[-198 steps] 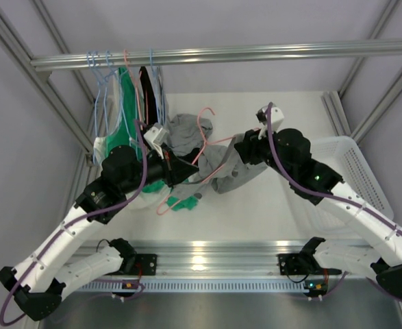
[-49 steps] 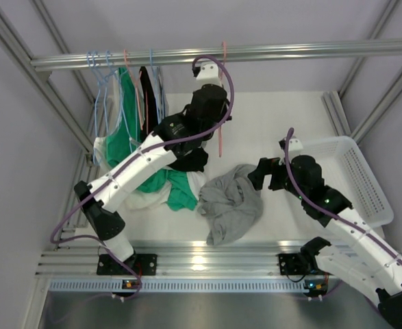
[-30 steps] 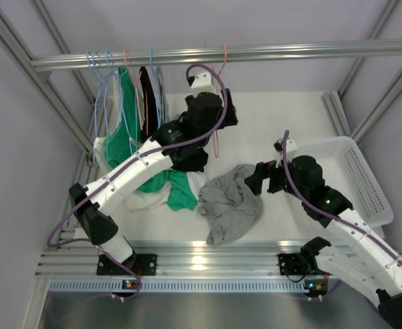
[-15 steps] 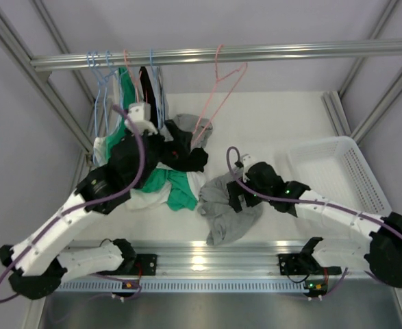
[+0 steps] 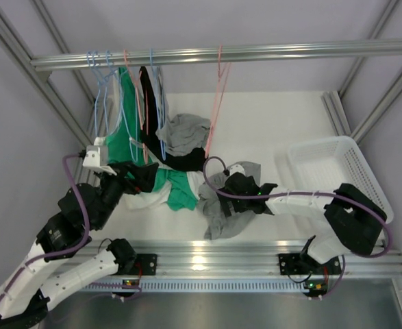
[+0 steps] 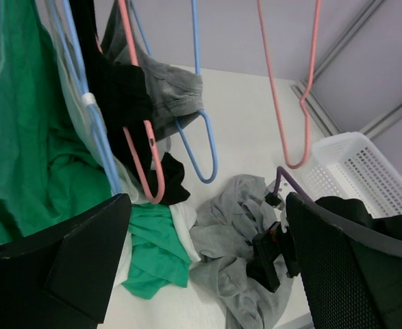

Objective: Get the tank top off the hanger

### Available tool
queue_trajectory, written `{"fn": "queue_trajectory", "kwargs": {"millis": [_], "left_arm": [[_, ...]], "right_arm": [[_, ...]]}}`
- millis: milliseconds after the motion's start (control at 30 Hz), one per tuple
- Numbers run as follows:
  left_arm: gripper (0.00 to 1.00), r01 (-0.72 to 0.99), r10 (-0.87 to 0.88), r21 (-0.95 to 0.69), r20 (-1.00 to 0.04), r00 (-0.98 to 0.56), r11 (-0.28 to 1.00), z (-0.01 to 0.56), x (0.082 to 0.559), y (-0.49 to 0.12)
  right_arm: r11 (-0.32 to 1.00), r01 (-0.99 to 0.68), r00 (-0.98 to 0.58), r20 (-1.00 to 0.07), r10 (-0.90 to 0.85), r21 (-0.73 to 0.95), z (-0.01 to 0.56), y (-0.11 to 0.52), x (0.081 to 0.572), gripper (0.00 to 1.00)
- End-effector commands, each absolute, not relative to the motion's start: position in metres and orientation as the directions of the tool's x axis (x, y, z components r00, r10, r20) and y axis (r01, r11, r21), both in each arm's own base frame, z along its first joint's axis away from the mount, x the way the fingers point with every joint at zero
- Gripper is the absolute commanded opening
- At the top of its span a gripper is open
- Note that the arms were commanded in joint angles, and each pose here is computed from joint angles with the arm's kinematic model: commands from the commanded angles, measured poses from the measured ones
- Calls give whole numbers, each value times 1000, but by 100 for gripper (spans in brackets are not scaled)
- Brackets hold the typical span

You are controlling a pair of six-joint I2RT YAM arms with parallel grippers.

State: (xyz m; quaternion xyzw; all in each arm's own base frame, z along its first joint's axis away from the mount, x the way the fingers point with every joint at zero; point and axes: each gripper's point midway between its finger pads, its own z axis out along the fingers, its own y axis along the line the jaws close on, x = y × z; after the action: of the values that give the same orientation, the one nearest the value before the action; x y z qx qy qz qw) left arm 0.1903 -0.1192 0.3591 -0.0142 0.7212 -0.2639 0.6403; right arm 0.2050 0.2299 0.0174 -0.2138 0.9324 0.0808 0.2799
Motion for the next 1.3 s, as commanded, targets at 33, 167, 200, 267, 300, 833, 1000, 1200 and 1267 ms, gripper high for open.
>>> {"fn": "queue_trajectory", "kwargs": {"millis": [33,167,200,267,300,833,1000,1200,1267], "left_arm": [[99,264,-298,-330,-942,-153,906,343,194,-104],[99,270,-272,-308,-948,-165,912,336,194,-106],[99,267,-271,-306,-949,-163,914,336,194,-105],[99,258,-266,-300,-950,-162,918,335,194,-102],[99,253,-268,-302,-950,-159,919,335,193,-101],[99,224,-289,-316,-946,-147,922,334,193,-93],[99,208,-300,-323,-944,-135,923,335,192,-87],[99,200,-307,-327,-943,-125,923,336,191,-83],[99,202,-307,-327,-944,-125,923,337,191,-83]], "right_arm": [[938,-346,-822,-472,-318,-29,-24,211,198,99],[954,-297,-824,-495,-275,-35,-20,205,201,55],[960,-279,-808,-531,-254,-36,-9,203,208,45],[965,-259,-791,-562,-242,-50,4,197,212,28],[968,-235,-782,-573,-245,-93,12,187,215,7],[990,-109,-363,-931,47,92,284,119,251,0],[994,-71,-261,-963,62,83,343,91,246,0],[999,50,-257,-966,29,17,347,50,242,0],[999,23,-291,-956,28,22,333,54,243,0]]}}
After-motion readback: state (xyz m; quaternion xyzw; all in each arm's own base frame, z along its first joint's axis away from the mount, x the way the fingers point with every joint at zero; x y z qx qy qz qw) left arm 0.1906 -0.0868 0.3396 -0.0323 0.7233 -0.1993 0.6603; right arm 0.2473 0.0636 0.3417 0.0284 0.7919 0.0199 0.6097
